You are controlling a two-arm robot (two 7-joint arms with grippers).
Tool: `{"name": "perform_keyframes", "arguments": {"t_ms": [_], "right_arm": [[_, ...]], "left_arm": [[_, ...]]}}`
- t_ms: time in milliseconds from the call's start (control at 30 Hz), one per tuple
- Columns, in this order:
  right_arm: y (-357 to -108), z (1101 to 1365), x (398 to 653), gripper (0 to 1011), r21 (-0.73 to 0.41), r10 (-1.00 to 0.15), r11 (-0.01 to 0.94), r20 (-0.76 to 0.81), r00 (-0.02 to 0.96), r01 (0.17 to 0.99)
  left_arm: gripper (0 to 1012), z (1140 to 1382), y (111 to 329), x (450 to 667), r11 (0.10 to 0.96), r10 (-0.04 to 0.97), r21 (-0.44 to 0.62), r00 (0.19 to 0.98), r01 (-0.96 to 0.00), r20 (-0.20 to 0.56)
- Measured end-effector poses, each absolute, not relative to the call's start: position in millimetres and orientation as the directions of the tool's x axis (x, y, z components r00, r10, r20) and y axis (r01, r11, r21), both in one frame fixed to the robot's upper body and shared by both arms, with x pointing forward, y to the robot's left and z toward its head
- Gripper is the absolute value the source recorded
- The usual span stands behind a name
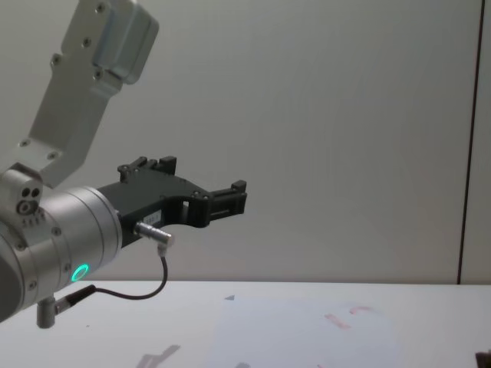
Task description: Use the one hand to pick up the stamp and affix it onto the A4 paper.
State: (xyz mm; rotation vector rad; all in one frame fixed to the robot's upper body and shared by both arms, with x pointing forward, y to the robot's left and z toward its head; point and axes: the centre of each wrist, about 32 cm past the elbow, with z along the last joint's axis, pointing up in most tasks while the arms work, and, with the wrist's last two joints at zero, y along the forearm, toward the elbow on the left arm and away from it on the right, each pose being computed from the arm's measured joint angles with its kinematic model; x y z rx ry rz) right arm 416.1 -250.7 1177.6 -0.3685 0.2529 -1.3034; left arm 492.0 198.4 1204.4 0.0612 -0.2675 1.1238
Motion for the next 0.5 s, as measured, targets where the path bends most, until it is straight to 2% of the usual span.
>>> {"name": "perform_keyframes", "arguments": {"t_ms": [500], "right_arm": [[-242, 1166, 432, 1001, -0.443, -0.971, 0.191, 0.046, 0.236, 0.876]], "left_arm": [[1003, 1204, 198, 492, 0.434, 0.882, -0.086, 0.404, -0.897, 0.242]]}}
